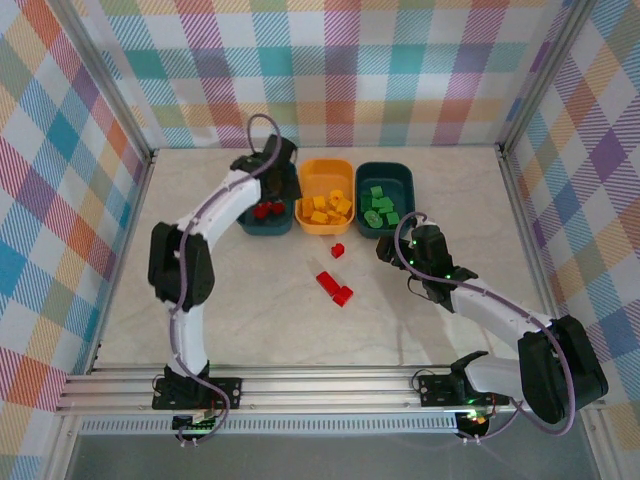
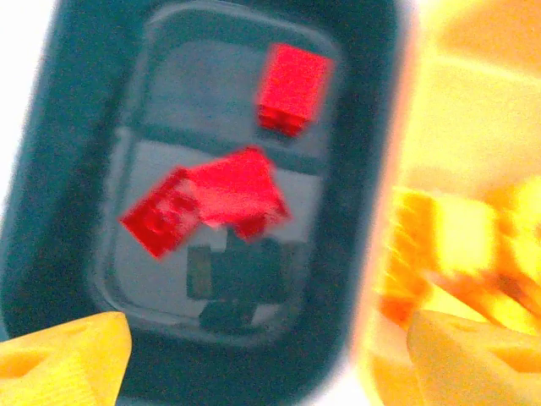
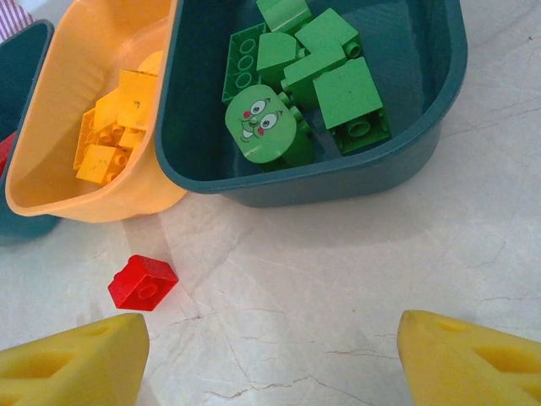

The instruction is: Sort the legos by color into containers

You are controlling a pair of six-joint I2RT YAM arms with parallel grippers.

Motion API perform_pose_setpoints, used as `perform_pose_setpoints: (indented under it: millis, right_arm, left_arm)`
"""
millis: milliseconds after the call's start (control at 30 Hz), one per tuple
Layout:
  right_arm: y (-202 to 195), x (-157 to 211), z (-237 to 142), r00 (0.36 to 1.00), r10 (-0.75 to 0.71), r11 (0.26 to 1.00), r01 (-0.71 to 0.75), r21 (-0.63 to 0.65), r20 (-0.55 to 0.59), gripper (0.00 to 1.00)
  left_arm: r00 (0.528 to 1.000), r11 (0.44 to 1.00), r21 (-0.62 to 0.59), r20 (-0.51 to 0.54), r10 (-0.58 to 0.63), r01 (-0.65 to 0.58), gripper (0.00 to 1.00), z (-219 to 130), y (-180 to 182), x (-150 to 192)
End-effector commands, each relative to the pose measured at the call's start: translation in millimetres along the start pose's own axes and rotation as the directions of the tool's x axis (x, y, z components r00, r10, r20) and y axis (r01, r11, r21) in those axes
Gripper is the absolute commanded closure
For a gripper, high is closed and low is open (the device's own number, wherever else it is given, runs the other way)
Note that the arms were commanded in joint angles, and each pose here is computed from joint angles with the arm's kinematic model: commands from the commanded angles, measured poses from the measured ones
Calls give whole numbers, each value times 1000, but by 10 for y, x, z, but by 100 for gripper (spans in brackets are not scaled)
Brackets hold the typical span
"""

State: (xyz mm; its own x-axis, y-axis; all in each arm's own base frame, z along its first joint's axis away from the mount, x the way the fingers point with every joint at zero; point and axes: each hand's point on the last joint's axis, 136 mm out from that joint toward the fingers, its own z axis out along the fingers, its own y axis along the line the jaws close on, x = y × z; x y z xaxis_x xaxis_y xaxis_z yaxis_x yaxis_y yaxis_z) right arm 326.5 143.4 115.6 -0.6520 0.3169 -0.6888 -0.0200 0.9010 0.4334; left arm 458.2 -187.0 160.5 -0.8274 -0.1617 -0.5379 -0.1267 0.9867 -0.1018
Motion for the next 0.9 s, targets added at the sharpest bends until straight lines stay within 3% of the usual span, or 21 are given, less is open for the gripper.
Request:
perform_pose_setpoints:
  millis: [0,133,267,667,867]
  right_arm:
    - [23,-111,-70,998,-2,1000,2,4,55,22]
    - [0,-125,-90,998,5,1000,-5,13,68,22]
    - [-6,-108,-62,998,5,1000,-6,16,60,22]
    - [15,-97,-63,999,7,1000,-8,6,51,22]
    - [24,-91,-63,999,6,1000,-6,1,48,22]
  left_arm:
    - [978,966,157,60,198,-205,17,-265,-739,546]
    - [916,884,244,66,395,-399,21,-117,-1168,1206]
    - [886,843,293,32,462,-450,24,33,-1293,1455]
    - [827,812,197,-10,562,-549,26,476,-1218,1594]
    - [819,812,142,-21,574,-566,30,615,-1216,1521]
